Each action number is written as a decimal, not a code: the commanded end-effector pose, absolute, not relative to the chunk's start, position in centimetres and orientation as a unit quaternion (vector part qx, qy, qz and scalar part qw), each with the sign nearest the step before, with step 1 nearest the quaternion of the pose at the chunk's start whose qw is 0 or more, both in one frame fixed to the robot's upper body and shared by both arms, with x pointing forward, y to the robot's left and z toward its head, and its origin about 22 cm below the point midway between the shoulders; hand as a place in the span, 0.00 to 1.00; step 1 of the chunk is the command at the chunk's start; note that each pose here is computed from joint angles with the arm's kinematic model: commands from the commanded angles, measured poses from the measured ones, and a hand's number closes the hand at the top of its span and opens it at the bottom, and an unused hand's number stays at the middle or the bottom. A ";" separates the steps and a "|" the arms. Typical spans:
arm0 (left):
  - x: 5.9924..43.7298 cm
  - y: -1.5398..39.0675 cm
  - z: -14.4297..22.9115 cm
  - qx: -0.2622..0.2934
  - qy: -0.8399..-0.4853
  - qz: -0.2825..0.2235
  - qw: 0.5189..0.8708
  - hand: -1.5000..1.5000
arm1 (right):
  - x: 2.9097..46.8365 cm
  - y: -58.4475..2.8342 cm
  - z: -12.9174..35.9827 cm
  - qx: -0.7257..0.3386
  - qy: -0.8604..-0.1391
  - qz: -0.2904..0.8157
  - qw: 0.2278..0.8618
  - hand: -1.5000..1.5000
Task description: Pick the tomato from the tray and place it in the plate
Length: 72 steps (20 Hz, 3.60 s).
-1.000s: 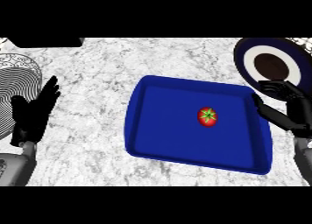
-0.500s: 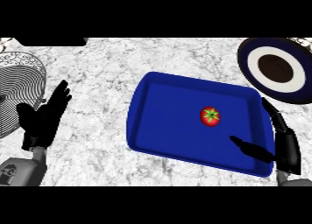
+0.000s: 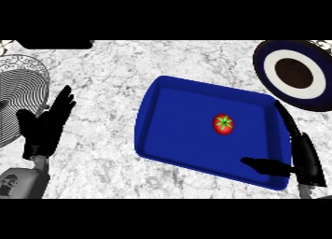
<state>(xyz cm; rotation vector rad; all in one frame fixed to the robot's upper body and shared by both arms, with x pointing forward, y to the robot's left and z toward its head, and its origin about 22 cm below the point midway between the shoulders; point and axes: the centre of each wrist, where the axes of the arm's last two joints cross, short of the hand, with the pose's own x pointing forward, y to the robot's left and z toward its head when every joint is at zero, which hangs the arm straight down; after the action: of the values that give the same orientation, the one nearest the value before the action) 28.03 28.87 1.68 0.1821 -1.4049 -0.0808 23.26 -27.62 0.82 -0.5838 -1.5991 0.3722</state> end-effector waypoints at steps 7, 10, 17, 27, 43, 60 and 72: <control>29.6 29.7 3.5 0.078 -0.647 -0.031 0.758 0.50 | 25.5 -24.6 3.0 -0.275 -0.602 0.266 0.701 0.00; 28.2 27.7 3.4 0.073 -0.647 -0.037 0.758 0.50 | 24.4 -23.6 2.6 -0.300 -0.576 0.290 0.703 0.00; 27.4 28.4 2.0 0.073 -0.642 -0.040 0.762 0.50 | 28.5 -22.7 3.1 -0.299 -0.516 0.344 0.726 0.00; 27.9 27.9 3.3 0.077 -0.640 -0.038 0.763 0.50 | 29.6 -21.5 1.5 -0.290 -0.492 0.361 0.737 0.00; 28.3 29.6 2.6 0.082 -0.650 -0.035 0.755 0.50 | 33.0 -19.2 0.5 -0.256 -0.447 0.448 0.730 1.00; 28.8 27.7 2.1 0.073 -0.653 -0.049 0.752 0.50 | 42.3 -15.3 10.2 -0.220 -0.589 0.373 0.682 1.00; 28.5 27.6 1.4 0.074 -0.637 -0.040 0.767 0.50 | 43.0 -19.7 19.3 -0.499 -0.666 0.156 0.533 1.00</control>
<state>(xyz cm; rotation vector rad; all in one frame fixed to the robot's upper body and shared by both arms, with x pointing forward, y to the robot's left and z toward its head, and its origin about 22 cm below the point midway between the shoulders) 28.76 28.23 2.10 0.1685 -1.3975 -0.0890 42.84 -18.14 16.08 -1.0194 -1.5378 0.5442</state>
